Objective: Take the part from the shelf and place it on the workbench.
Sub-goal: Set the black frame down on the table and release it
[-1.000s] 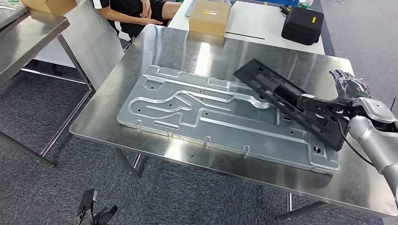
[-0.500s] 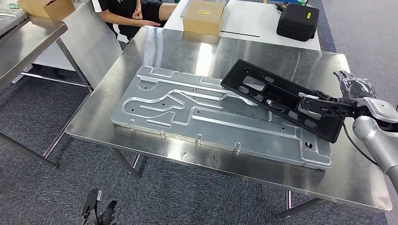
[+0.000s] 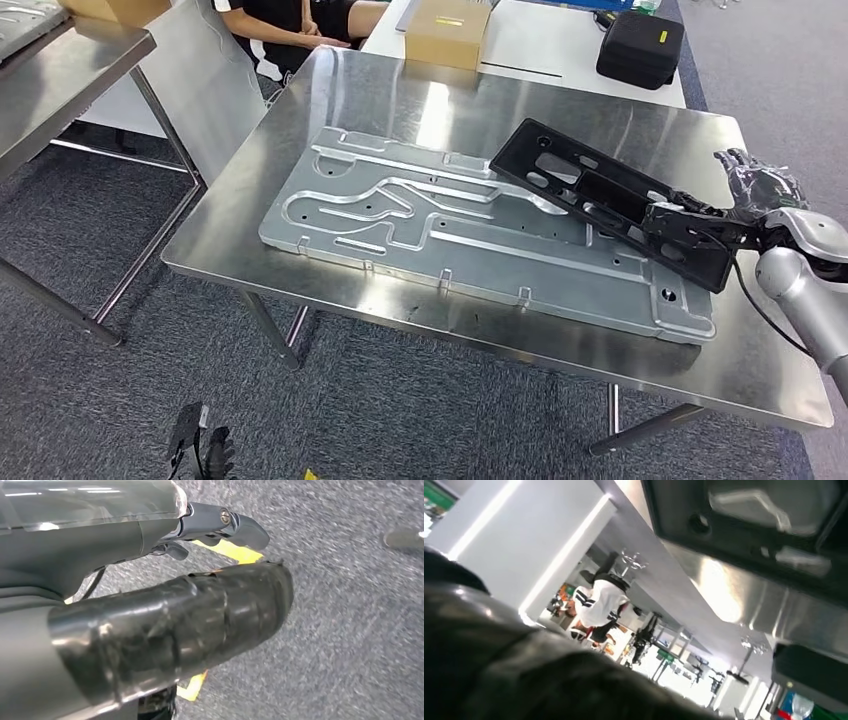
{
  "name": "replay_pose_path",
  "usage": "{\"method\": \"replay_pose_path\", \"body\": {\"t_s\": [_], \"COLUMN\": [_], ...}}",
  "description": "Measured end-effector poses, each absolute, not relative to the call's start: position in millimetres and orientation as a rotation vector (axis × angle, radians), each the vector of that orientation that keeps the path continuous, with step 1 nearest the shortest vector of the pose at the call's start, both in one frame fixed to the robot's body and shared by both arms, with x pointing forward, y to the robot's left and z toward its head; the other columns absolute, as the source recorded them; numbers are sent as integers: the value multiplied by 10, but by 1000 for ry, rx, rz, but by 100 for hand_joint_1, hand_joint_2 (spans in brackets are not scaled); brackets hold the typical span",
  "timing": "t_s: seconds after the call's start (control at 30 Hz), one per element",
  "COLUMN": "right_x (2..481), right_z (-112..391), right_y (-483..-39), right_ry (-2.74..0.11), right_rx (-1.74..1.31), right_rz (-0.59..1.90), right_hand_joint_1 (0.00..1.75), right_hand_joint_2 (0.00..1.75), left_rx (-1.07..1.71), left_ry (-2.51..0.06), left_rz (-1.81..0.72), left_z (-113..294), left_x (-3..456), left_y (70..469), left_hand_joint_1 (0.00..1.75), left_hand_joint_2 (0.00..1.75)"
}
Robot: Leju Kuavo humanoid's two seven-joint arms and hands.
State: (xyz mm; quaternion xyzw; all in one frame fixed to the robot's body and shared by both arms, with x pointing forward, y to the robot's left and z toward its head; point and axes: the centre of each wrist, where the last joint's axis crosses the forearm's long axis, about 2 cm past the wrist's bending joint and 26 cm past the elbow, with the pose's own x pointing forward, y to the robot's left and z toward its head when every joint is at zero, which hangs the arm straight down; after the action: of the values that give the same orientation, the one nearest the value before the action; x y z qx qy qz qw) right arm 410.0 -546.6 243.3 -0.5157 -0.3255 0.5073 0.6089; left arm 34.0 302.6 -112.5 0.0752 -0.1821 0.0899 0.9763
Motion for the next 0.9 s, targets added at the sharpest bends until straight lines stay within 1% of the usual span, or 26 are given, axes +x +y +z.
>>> {"method": "replay_pose_path", "body": {"t_s": [0.13,0.23,0.37,0.47,0.5,0.53,0.6,0.63,0.67,0.77,0.9], "right_x": [4090,4102,4126,4151,4152,4149,4124,4106,4083,4009,3917], "right_z": [2464,2615,2911,3312,3468,3610,3829,3909,3978,4134,4215], "right_y": [-5504,-5573,-5681,-5767,-5796,-5820,-5866,-5888,-5912,-5978,-6061], "right_ry": [-725,-716,-688,-684,-688,-693,-703,-709,-715,-735,-728], "right_rx": [-1185,-1206,-1234,-1253,-1264,-1277,-1303,-1313,-1323,-1350,-1372], "right_rz": [1186,1186,1189,1182,1173,1163,1141,1131,1120,1093,1077], "right_hand_joint_1": [0,0,0,0,0,0,0,0,0,0,0], "right_hand_joint_2": [0,0,0,0,44,44,131,131,175,175,175], "left_rx": [147,138,127,121,119,118,117,117,117,125,142], "left_ry": [-368,-368,-364,-358,-358,-357,-355,-355,-355,-351,-344], "left_rz": [183,185,193,200,202,204,207,208,208,208,207], "left_z": [-1125,-1125,-1126,-1127,-1127,-1127,-1127,-1127,-1126,-1125,-1126], "left_x": [341,342,330,321,322,323,325,328,333,340,328], "left_y": [3026,3017,3017,3022,3022,3023,3022,3022,3023,3031,3056], "left_hand_joint_1": [0,0,0,0,0,0,0,0,0,0,0], "left_hand_joint_2": [0,0,0,0,0,0,0,0,0,0,0]}}
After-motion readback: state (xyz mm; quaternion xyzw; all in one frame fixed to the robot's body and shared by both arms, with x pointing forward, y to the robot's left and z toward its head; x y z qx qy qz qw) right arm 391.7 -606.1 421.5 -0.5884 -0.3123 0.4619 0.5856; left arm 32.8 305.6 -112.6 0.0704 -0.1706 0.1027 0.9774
